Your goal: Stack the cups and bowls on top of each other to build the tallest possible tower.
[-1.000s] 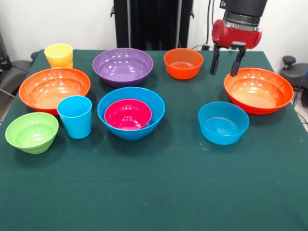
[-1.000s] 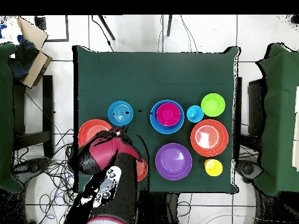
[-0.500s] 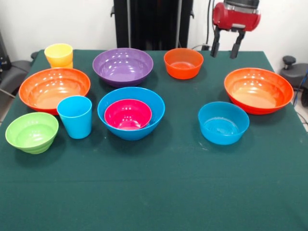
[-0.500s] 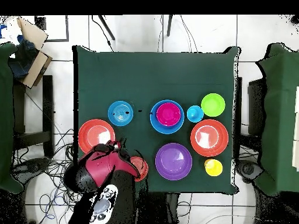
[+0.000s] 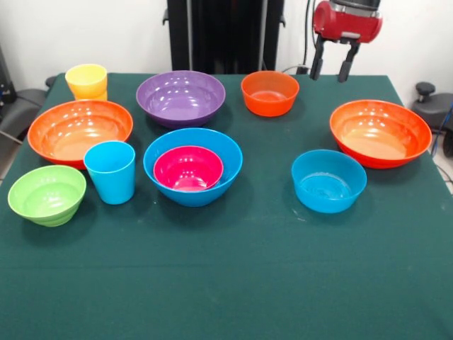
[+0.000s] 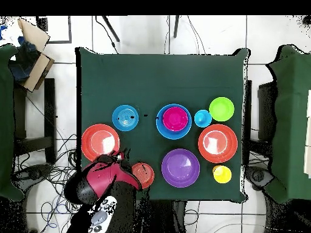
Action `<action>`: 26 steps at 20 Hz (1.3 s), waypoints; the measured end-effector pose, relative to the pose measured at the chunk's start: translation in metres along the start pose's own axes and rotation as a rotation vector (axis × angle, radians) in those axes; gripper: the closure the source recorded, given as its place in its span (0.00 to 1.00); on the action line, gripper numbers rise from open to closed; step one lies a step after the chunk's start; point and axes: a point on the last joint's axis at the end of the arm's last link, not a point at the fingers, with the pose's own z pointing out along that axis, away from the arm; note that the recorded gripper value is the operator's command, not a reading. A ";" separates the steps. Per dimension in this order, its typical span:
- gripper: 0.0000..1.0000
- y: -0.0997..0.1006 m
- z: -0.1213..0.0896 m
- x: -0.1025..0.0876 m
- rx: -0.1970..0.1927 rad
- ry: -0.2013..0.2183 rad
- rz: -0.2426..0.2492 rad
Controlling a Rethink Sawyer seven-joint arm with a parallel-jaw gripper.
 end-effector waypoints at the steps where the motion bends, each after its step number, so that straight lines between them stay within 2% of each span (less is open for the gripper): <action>1: 0.00 0.005 0.004 0.005 0.009 0.001 0.000; 6: 0.00 0.018 0.012 0.021 0.041 0.016 0.035; 11: 0.00 0.024 0.015 0.029 0.081 0.035 0.146; 12: 0.00 0.022 0.014 0.029 0.091 0.036 0.187; 14: 0.00 0.018 0.013 0.028 0.101 0.033 0.230; 18: 0.00 0.008 0.013 0.027 0.123 0.032 0.292; 21: 0.00 0.002 0.013 0.029 0.137 0.035 0.306; 26: 0.00 -0.003 0.010 0.026 0.138 0.026 0.316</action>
